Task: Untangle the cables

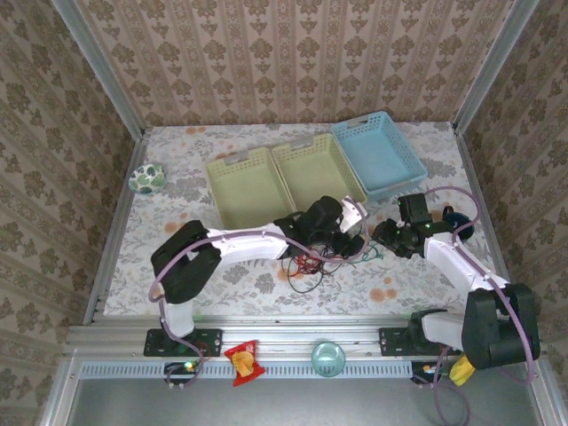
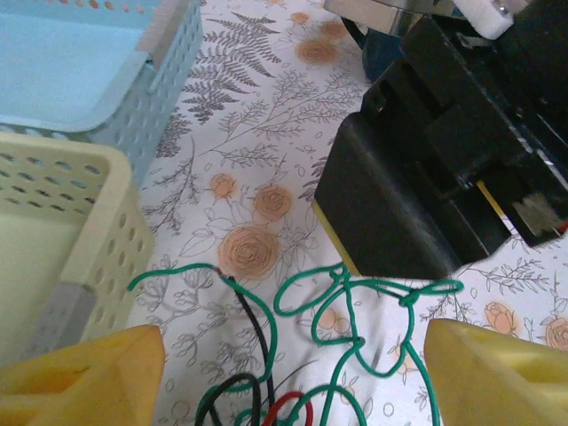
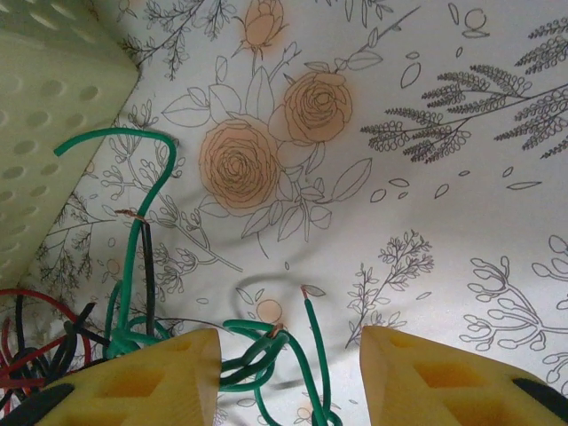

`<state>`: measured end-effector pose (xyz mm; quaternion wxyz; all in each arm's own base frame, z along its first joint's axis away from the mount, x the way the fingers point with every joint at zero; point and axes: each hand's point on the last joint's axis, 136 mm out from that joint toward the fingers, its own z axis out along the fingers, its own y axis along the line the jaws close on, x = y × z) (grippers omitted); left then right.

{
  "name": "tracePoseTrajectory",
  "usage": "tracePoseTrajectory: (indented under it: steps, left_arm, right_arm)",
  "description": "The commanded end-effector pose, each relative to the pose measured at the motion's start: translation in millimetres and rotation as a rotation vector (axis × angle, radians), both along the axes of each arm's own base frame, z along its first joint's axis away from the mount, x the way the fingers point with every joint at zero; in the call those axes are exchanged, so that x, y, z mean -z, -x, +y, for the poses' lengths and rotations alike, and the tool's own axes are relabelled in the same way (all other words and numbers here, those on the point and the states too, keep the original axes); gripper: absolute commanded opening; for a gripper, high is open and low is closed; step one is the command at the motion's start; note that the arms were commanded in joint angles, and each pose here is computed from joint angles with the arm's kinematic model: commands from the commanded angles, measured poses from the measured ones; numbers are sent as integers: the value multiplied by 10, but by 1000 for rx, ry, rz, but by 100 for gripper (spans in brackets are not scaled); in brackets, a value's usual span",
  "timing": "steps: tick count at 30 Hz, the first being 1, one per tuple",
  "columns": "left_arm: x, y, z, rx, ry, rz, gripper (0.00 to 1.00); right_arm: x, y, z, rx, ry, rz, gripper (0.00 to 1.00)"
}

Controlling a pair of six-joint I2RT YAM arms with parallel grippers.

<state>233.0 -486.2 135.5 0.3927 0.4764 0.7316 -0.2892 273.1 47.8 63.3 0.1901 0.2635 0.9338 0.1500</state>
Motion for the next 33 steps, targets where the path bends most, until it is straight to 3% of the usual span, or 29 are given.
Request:
tracePoseTrajectory:
  steps: [1,11,16,19,23,26,33]
  left_arm:
    - [101,54,-74,41,-37,5,75]
    - [549,12,-16,-7,-152,55,63]
    - [718,44,10,-11,-178,92,53]
    - [797,66,36,-14,-193,110,41]
    - [873,94,92,-22,-197,128,14]
    - [884,107,142,-34,-165,158,2]
    - [858,23,262,-84,-101,186,0]
  right_arm:
    - [41,160,42,-38,-6,56,45]
    - [277,317,132,-82,-48,140,46]
    - [307,295,133,-73,-51,148,47]
    - [234,251,87,-46,-32,111,49]
    - [40,183,30,-30,-6,44,51]
    - [-60,160,52,-50,-10,12,50]
    - [-74,111,356,-158,-126,-14,49]
